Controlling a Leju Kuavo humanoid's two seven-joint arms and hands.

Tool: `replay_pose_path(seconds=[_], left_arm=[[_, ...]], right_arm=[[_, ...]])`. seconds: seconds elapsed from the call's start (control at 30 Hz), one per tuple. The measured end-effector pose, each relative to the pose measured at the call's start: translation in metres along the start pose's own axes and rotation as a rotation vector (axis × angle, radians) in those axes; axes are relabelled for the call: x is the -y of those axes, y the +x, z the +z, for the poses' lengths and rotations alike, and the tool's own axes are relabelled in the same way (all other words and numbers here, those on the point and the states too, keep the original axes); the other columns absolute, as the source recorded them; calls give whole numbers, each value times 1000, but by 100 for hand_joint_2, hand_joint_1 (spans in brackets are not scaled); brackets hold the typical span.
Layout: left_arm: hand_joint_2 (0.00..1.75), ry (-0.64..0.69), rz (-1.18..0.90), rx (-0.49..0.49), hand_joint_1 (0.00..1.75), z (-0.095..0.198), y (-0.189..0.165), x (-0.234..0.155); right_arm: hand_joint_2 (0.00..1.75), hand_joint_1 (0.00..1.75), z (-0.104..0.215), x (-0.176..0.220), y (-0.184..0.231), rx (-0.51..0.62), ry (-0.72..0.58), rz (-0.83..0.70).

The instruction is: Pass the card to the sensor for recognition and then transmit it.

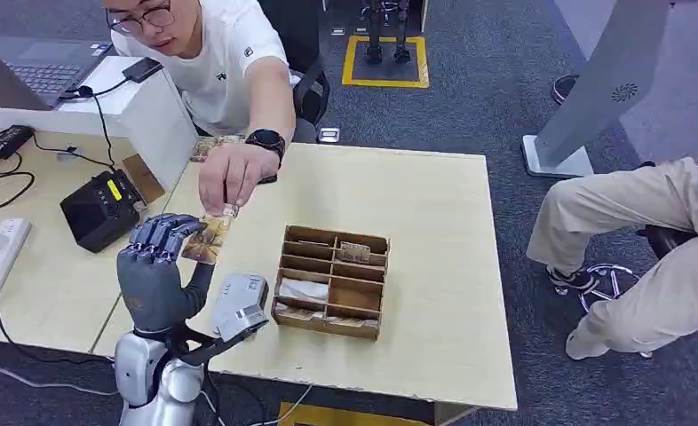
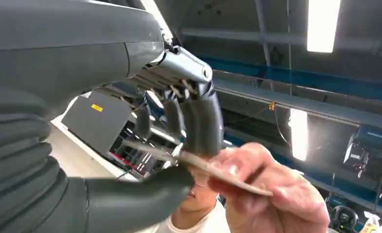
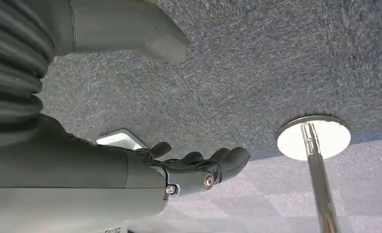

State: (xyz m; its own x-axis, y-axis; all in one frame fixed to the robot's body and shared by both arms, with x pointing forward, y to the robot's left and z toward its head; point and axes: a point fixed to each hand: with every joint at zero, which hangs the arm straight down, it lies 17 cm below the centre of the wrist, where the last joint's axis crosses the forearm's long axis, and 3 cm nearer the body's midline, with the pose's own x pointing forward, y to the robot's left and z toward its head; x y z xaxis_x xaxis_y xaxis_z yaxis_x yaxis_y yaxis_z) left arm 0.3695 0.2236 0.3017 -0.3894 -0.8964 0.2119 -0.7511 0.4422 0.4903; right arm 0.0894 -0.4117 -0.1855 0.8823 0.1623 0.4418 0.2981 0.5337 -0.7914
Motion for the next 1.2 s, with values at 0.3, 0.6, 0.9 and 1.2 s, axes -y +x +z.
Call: replay_pose_path(seconds=[0.3, 0.6, 0.9, 1.2], left_arm=[[175, 9, 13, -9, 175, -1, -2, -1], [175, 19, 27, -14, 175, -1, -2, -2], [175, 26, 36, -26, 175, -1, -5, -4], [175, 12, -12, -68, 175, 7, -24, -7]], right_arm=[[175, 0, 0, 0, 0, -2, -2, -3], [175, 0, 0, 2, -2, -11, -9, -14], [175, 0, -1, 3, -3, -23, -16, -26], [175, 0, -1, 4, -6, -41, -23, -37]])
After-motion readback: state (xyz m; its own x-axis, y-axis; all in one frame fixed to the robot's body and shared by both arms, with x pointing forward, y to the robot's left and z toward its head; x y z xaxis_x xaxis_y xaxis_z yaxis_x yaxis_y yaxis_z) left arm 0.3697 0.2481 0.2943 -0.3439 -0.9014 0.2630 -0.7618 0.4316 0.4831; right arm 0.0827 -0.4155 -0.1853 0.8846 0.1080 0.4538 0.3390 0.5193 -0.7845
